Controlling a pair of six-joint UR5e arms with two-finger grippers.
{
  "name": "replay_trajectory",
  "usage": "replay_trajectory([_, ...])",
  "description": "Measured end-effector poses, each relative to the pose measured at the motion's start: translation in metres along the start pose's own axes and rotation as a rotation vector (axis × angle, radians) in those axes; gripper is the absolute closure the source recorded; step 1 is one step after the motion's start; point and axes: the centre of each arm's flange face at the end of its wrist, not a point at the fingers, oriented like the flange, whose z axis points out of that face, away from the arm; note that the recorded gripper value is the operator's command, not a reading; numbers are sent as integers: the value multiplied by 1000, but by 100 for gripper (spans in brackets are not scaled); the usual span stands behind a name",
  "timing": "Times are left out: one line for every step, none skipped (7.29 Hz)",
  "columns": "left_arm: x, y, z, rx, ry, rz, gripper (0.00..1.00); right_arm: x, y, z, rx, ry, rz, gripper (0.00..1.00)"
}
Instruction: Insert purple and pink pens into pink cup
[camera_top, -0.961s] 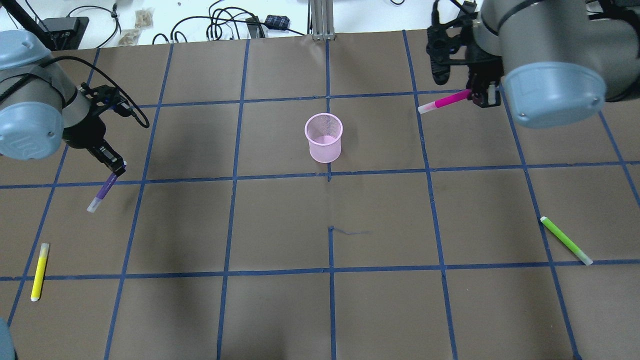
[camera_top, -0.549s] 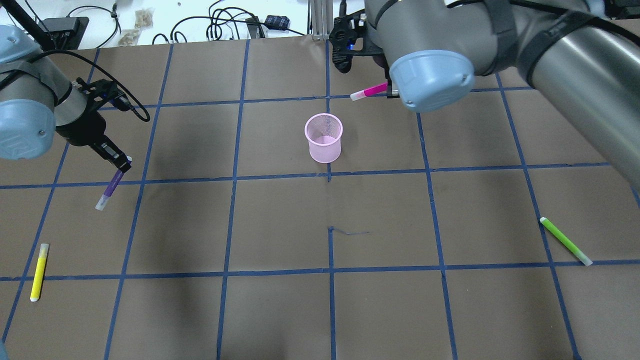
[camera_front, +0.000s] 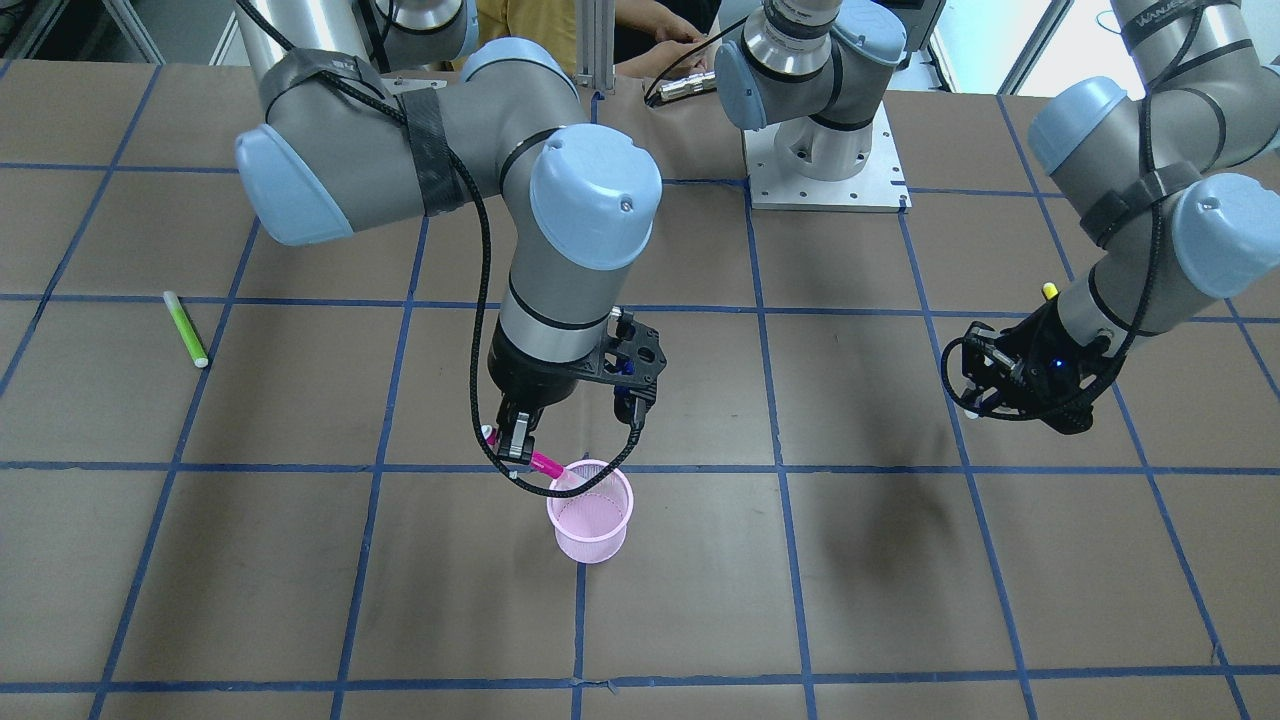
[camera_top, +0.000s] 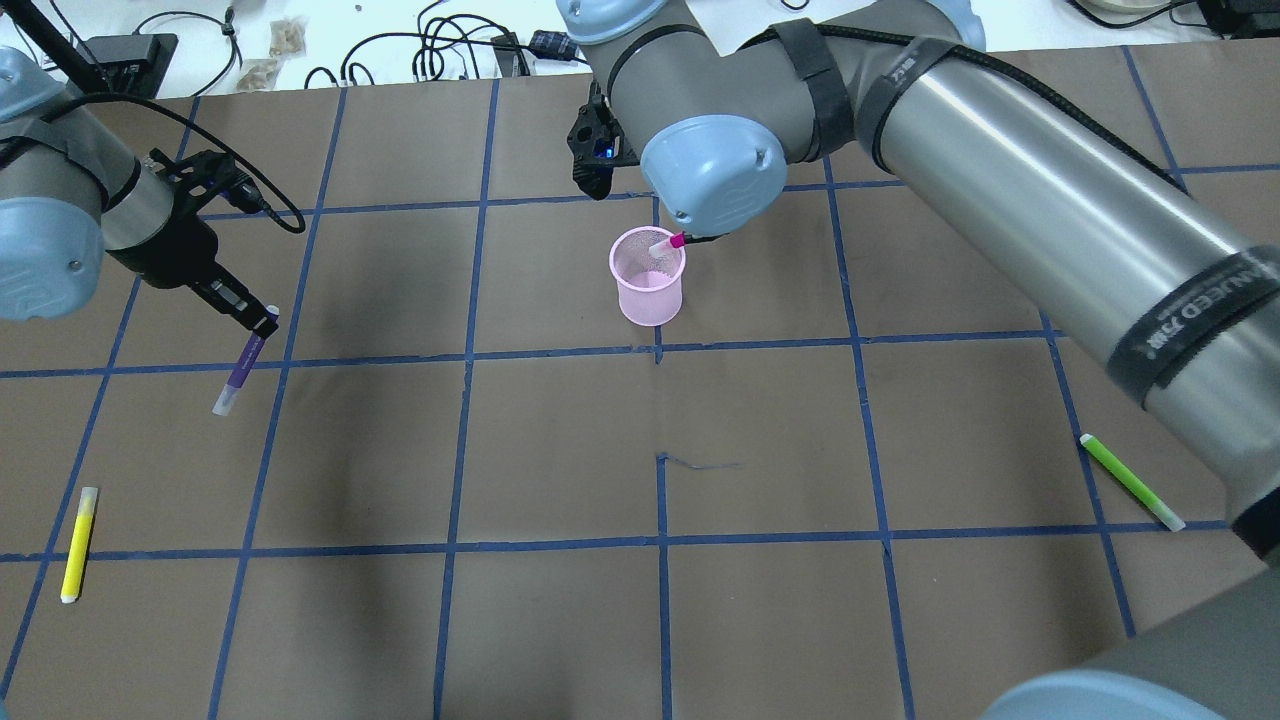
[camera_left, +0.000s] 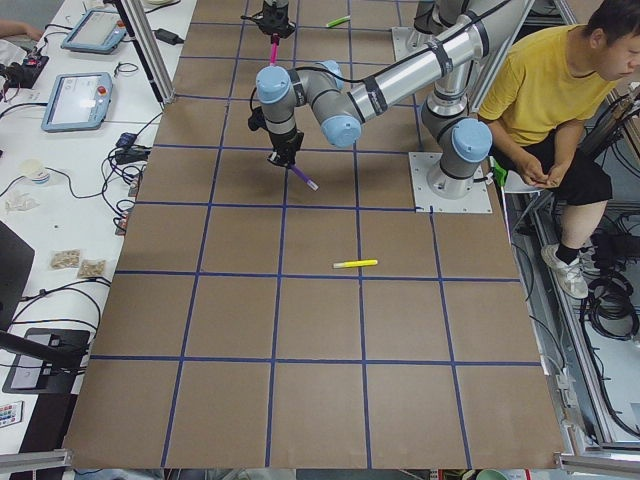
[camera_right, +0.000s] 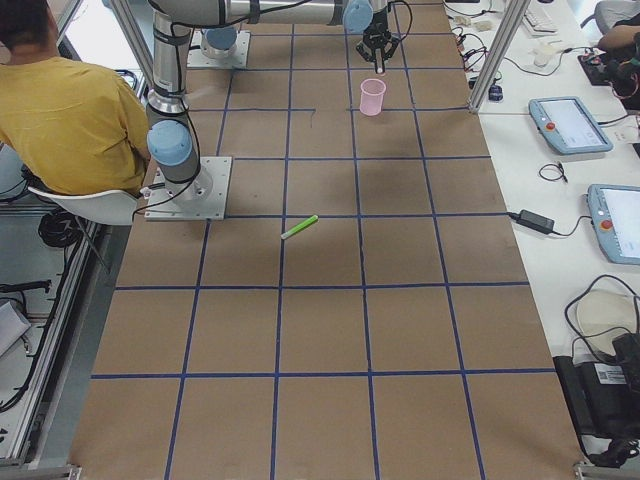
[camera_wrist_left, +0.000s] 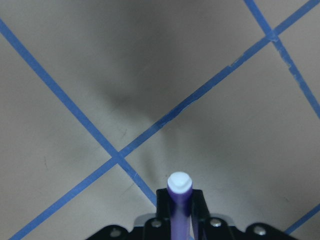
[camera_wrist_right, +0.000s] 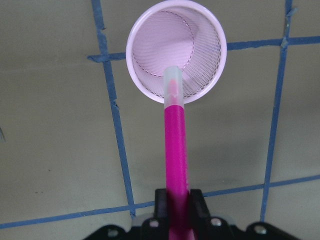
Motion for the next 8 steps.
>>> replay_trajectory([1,0,-1,5,2,4,100,4,-11,11,-16,-13,-10,90])
replay_trajectory([2,-2,-3,23,7,7,100,9,-20,19,-22,-17,-13,80])
replay_trajectory([6,-6,-8,65,21,10,100,14,-27,25,-24,-21,-14,71])
replay_trajectory([10,-11,-15,115,37,14,100,16,-34,33,-26,-29,-18,24])
replay_trajectory([13,-14,-20,153,49,16,100,17,-38,39,-25,-36,-20,0])
replay_trajectory([14,-17,-24,172,54,18,100,18,-39,40,-22,-36,-22,0])
replay_trajectory([19,-21,-28,199,63,22,100,20,-35,32,-14,-27,-20,0])
replay_trajectory([28,-30,-35,250,84,29,100,26,-20,14,-1,-5,0,0])
